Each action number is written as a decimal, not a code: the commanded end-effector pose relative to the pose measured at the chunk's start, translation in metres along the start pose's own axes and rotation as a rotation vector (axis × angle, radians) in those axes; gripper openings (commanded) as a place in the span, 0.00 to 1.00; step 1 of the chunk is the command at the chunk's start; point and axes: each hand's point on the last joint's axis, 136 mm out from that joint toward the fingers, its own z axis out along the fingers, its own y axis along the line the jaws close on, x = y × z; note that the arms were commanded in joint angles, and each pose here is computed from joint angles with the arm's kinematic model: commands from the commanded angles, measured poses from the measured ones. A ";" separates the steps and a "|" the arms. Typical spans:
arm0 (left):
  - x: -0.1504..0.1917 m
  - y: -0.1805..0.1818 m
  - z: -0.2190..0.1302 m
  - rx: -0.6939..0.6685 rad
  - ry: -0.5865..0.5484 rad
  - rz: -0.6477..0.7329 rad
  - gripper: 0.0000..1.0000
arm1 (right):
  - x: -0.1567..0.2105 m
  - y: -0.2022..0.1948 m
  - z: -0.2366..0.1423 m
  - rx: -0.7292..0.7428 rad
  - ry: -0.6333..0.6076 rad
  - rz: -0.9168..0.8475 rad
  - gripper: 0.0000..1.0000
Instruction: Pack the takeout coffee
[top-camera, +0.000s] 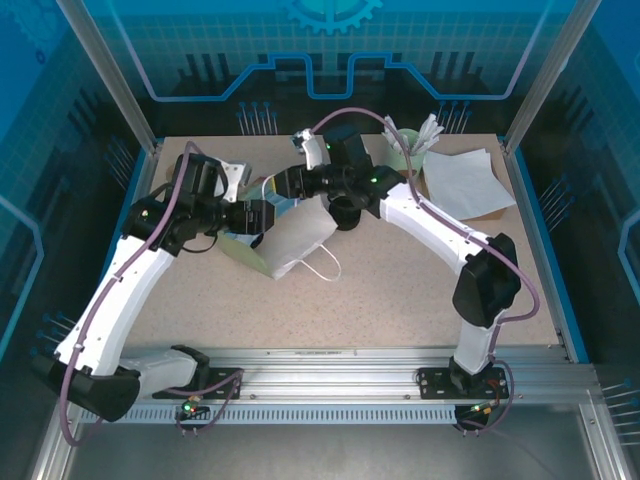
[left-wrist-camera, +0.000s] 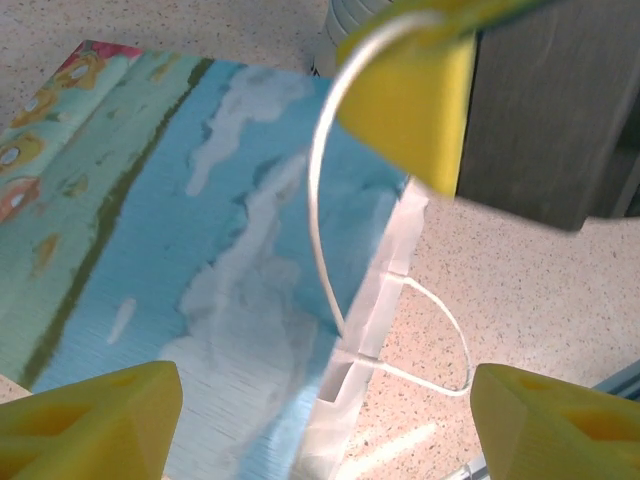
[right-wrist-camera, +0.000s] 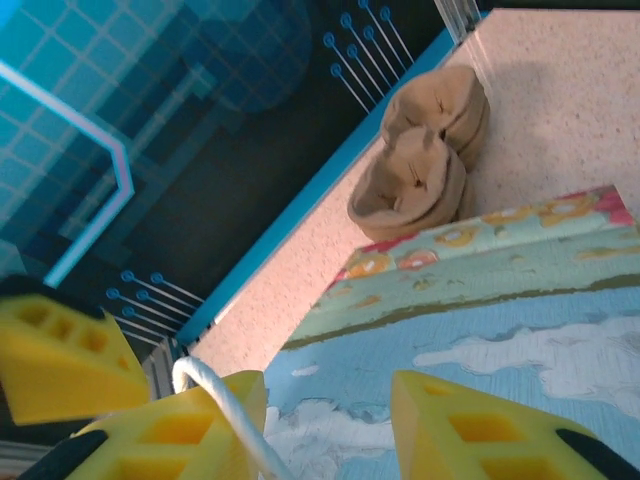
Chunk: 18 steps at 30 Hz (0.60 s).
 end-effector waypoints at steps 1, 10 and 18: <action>-0.004 0.013 -0.004 -0.055 -0.044 0.014 0.77 | -0.011 0.010 0.006 -0.018 -0.016 0.006 0.37; -0.003 0.039 0.026 -0.176 0.015 0.165 0.73 | -0.028 0.015 0.015 -0.028 -0.021 0.012 0.33; -0.020 0.041 0.051 -0.186 0.022 0.167 0.43 | -0.035 0.015 0.021 -0.023 -0.012 0.013 0.32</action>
